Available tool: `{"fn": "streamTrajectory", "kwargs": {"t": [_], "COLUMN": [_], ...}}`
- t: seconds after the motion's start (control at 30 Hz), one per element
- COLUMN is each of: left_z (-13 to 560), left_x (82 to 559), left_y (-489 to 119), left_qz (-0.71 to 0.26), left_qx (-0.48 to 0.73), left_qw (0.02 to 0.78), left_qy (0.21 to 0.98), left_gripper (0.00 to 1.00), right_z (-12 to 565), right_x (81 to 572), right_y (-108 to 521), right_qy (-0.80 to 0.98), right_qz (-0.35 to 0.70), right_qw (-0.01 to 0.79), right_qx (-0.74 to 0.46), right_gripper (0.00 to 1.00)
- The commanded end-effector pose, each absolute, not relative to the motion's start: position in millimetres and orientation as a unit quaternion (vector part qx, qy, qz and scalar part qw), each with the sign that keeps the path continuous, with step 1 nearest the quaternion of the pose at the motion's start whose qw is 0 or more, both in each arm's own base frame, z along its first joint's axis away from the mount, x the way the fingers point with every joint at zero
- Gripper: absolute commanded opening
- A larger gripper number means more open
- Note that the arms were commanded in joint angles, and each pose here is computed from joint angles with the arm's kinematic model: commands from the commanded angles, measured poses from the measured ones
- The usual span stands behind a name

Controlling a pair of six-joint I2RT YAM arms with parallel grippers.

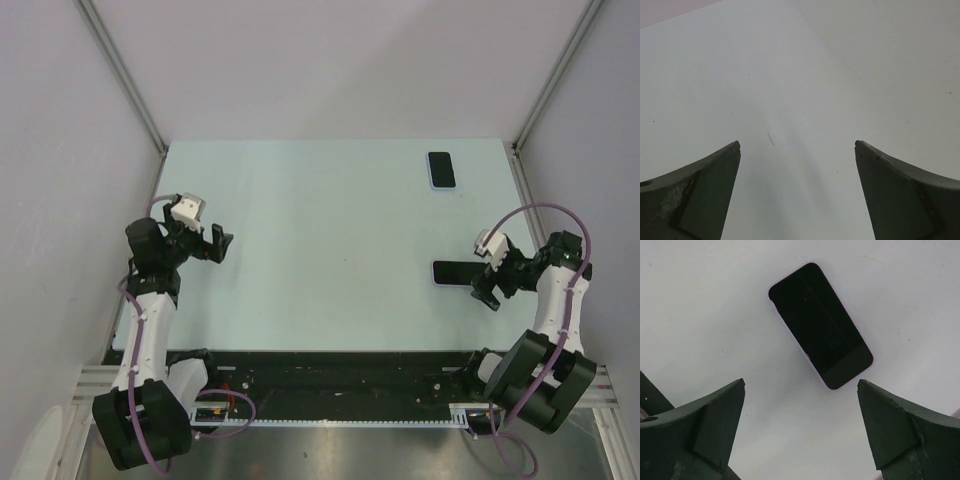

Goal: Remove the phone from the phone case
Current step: Pick up the phone at the center of the board.

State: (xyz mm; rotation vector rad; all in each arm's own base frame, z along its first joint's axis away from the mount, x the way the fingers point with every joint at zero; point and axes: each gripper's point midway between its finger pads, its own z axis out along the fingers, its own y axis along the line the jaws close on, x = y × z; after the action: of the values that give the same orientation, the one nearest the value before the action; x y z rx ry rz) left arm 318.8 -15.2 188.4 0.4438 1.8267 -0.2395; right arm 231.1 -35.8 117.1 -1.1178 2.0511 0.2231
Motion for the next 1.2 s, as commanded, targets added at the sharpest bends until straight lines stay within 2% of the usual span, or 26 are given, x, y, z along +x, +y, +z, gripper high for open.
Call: {"fn": "streamTrajectory", "kwargs": {"t": [0.0, 0.2, 0.5, 1.17], "left_z": [188, 182, 181, 176], "left_x": [314, 312, 310, 306], "left_y": [-28, -32, -35, -41], "left_qz": [-0.113, -0.123, -0.131, -0.148], "left_qx": [0.249, 0.253, 0.258, 0.266], "left_qw": [0.587, 0.581, 0.579, 0.572], "left_qy": [0.762, 0.764, 0.763, 0.761], "left_gripper": [1.00, 1.00, 1.00, 1.00], "right_z": [110, 100, 77, 56], "right_x": [238, 265, 277, 290], "right_y": [-33, -34, -33, -30], "right_qy": [0.781, 0.776, 0.738, 0.743], "right_qz": [0.078, 0.036, 0.002, 0.077], "right_qw": [0.371, 0.343, 0.268, 0.166], "right_qx": [-0.496, -0.528, -0.619, -0.644], "right_gripper": [1.00, 1.00, 1.00, 1.00]}}
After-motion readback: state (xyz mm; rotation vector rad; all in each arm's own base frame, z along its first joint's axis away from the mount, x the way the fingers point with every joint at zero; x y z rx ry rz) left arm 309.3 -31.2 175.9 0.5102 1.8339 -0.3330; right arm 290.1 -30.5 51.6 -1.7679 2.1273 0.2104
